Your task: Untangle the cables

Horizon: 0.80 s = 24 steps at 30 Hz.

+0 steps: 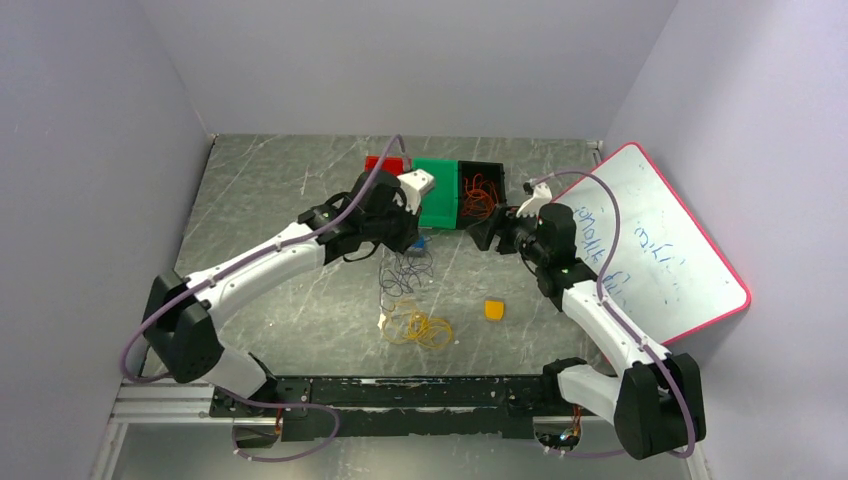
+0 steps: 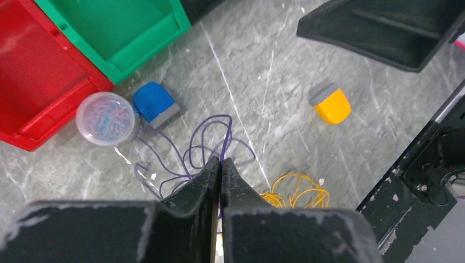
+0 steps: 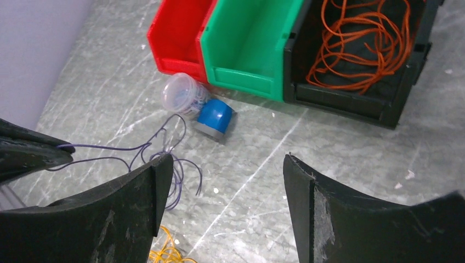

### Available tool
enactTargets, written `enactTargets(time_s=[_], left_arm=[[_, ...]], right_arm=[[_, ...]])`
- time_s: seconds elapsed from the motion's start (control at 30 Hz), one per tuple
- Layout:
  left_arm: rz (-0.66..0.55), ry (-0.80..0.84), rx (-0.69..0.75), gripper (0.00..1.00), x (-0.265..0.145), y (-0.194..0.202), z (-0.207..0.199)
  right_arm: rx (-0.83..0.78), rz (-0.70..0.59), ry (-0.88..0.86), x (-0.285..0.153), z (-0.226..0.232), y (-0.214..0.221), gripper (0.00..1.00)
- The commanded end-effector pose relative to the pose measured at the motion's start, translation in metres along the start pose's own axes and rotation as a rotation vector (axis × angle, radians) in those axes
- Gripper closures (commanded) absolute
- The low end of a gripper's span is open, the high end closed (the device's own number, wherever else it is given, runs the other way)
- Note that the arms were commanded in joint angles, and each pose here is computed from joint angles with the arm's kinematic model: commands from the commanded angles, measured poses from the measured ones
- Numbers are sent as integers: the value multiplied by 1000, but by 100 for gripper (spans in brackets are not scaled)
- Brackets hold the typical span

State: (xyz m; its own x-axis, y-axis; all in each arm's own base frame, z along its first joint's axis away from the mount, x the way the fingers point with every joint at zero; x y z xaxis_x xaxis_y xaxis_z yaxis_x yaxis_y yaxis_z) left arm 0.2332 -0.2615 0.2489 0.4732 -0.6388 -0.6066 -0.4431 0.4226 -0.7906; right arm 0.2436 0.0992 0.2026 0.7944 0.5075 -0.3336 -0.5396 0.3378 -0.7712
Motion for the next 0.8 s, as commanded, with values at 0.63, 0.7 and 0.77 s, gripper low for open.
enactTargets(time_s=[0.63, 0.7, 0.77], left_arm=[[-364, -113, 2, 93, -120, -83, -7], [-371, -108, -2, 93, -124, -84, -8], [-377, -102, -7, 93, -128, -84, -9]], right_arm=[[-303, -193, -557, 37, 112, -23, 22], [-287, -215, -583, 38, 120, -24, 22], [-268, -238, -607, 38, 127, -27, 23]])
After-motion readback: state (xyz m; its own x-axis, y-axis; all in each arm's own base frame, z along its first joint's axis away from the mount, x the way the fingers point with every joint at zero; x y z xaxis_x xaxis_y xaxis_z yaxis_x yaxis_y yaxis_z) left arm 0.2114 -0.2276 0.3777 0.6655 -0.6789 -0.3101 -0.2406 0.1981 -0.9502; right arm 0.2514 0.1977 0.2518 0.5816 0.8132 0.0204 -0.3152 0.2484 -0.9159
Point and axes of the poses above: each gripper's point midway between its finger pads, its own x axis out along the fingers, its own z axis along the line the jaws close on, y = z × x, the point moved 10 cm from there along -x, back along the fingers, and after that the axes turned 7 degrees about x, right-handed, at the moved point
